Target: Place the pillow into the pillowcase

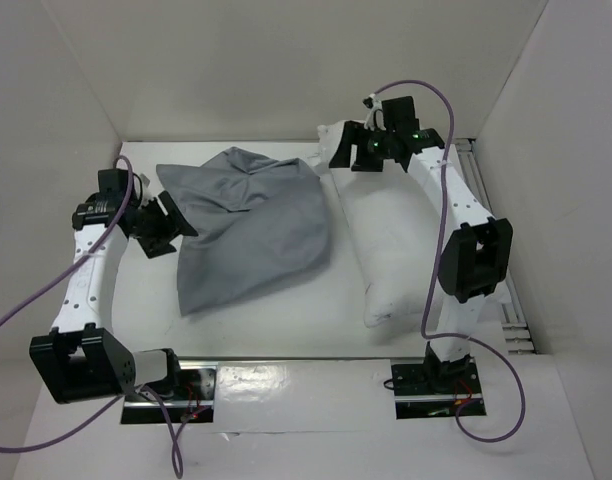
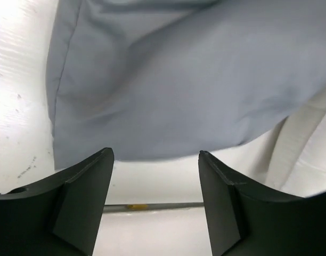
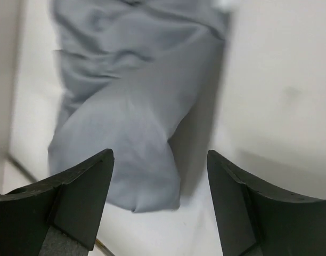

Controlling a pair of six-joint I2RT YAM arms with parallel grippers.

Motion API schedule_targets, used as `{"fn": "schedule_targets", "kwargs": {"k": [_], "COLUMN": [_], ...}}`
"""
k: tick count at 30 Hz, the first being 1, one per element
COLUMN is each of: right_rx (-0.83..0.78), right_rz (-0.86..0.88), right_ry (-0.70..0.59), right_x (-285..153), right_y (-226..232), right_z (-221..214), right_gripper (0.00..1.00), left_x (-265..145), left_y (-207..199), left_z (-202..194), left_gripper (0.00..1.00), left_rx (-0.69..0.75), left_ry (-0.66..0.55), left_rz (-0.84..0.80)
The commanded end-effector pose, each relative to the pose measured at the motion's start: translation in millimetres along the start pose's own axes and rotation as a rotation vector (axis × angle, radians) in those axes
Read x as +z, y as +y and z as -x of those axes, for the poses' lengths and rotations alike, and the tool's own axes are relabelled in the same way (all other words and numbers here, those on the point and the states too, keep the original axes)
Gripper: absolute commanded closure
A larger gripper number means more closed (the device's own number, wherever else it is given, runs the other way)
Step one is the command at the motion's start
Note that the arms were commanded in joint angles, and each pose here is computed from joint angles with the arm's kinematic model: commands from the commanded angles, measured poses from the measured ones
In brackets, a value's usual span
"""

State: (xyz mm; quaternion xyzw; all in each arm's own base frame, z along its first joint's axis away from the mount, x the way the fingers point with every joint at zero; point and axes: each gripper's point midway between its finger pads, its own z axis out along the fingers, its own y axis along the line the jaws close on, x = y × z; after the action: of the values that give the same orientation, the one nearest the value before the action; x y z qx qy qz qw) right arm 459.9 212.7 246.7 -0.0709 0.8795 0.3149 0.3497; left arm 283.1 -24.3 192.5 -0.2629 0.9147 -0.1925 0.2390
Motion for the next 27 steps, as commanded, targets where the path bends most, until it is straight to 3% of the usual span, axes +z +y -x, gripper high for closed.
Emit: {"fn": "schedule_targets", "kwargs": {"k": [1,2,3,6,8,11,15,23,25,26,27], "right_rx": [0.007,-0.003,-0.005,-0.062,-0.105,-0.157,-0.147,-0.037,-0.014,-0.005,0.004], "right_rz": [-0.134,-0.171,-0.169,-0.159,-0.117,-0.158,-0.29,-0.374,-0.408,-0.417,-0.421], "right_ry": [-0.003,-0.016,-0.012,0.024,0.106,0.249,0.37,0.48,0.503,0.519,0.52], "right_x": [-12.0,-12.8,-9.9,4.6,21.4,42.5,44.3,24.1,20.5,19.3,20.5], "right_y": [-9.1,-10.1,-3.6,28.5,57.9,75.4,57.3,27.2,16.4,15.6,13.2], "right_z": [0.4,2.9,0.1,-18.4,-53.3,-114.2,-173.0,-245.2,-260.6,-269.0,-273.1], "right_gripper": [0.22,0.24,0.32,0.32,0.32,0.18,0.08,0.08,0.08,0.08,0.09], "left_x": [-9.0,-9.2,-6.7,8.2,35.6,79.9,118.9,185.5,202.8,205.9,207.3], "left_y": [-2.9,-3.1,-2.5,2.7,7.5,28.8,37.8,45.5,47.5,45.0,43.5], "left_z": [35.9,41.0,52.5,69.5,81.1,87.5,102.5,135.1,127.4,127.6,131.3], "left_gripper": [0.22,0.22,0.24,0.25,0.23,0.21,0.19,0.2,0.29,0.41,0.68], "left_rx": [0.066,0.067,0.068,0.042,0.02,-0.023,-0.024,-0.033,-0.045,-0.047,-0.045], "left_ry": [-0.126,-0.135,-0.158,-0.172,-0.141,-0.066,-0.031,0.014,0.07,0.077,0.071], "left_rz": [0.032,0.041,0.06,0.104,0.14,0.228,0.277,0.303,0.286,0.271,0.267]}}
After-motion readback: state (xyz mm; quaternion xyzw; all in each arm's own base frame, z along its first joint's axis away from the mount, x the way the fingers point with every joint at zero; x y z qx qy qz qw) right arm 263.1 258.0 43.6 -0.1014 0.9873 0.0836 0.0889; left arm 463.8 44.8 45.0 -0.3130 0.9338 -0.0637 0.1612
